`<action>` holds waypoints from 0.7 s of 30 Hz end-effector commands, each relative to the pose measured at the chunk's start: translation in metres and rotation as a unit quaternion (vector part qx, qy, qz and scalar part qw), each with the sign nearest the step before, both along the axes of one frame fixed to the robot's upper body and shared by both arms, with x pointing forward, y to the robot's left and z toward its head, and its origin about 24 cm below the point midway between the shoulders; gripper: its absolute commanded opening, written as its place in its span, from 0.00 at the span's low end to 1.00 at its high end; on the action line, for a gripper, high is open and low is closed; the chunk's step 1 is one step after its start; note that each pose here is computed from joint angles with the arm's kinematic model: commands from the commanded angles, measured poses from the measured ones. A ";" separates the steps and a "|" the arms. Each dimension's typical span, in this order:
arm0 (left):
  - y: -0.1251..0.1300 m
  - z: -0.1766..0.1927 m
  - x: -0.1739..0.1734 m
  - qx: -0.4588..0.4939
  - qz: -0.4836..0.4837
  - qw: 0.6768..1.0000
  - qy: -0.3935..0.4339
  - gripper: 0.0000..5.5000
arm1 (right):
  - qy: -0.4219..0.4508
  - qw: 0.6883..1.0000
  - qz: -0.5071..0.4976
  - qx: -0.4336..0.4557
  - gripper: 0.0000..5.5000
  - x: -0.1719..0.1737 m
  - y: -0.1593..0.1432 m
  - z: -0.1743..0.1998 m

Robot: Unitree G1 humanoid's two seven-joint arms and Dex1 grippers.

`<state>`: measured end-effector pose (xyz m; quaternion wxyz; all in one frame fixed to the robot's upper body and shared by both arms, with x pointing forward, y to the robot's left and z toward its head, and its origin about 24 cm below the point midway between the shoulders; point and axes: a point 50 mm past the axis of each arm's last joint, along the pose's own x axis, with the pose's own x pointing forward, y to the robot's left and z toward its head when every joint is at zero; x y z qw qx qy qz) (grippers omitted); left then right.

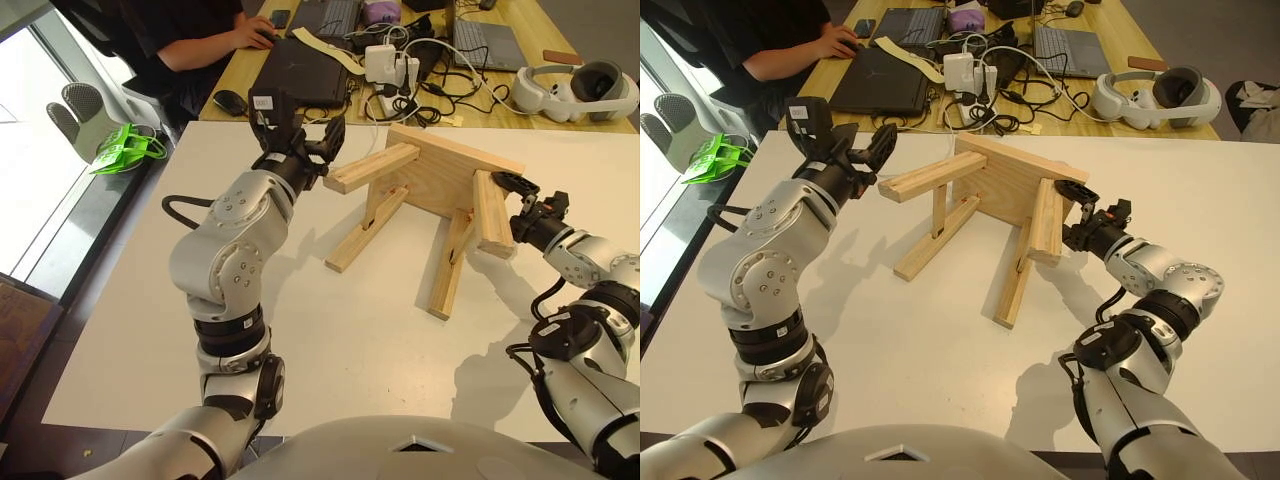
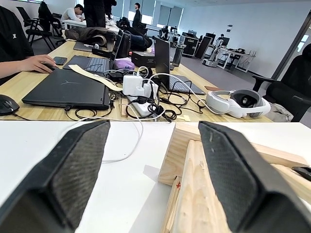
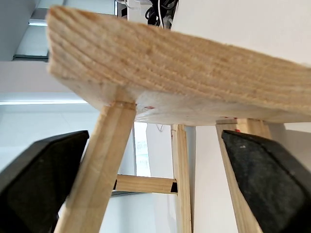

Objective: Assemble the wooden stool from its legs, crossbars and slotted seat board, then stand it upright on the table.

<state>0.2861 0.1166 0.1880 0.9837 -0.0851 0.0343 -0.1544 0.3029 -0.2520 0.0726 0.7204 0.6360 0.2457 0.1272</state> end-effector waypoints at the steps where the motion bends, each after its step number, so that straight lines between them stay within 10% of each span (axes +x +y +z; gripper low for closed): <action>1: -0.002 0.001 0.001 0.009 -0.001 1.000 0.000 0.62 | -0.001 1.000 0.027 0.000 0.76 0.007 0.012 0.005; 13: -0.001 0.004 0.002 0.013 0.000 1.000 -0.006 0.62 | -0.038 0.993 0.106 -0.036 0.39 0.008 0.042 0.013; 21: 0.000 0.005 0.003 0.013 0.003 1.000 -0.009 0.62 | -0.101 0.970 0.097 -0.197 0.36 0.008 0.049 0.016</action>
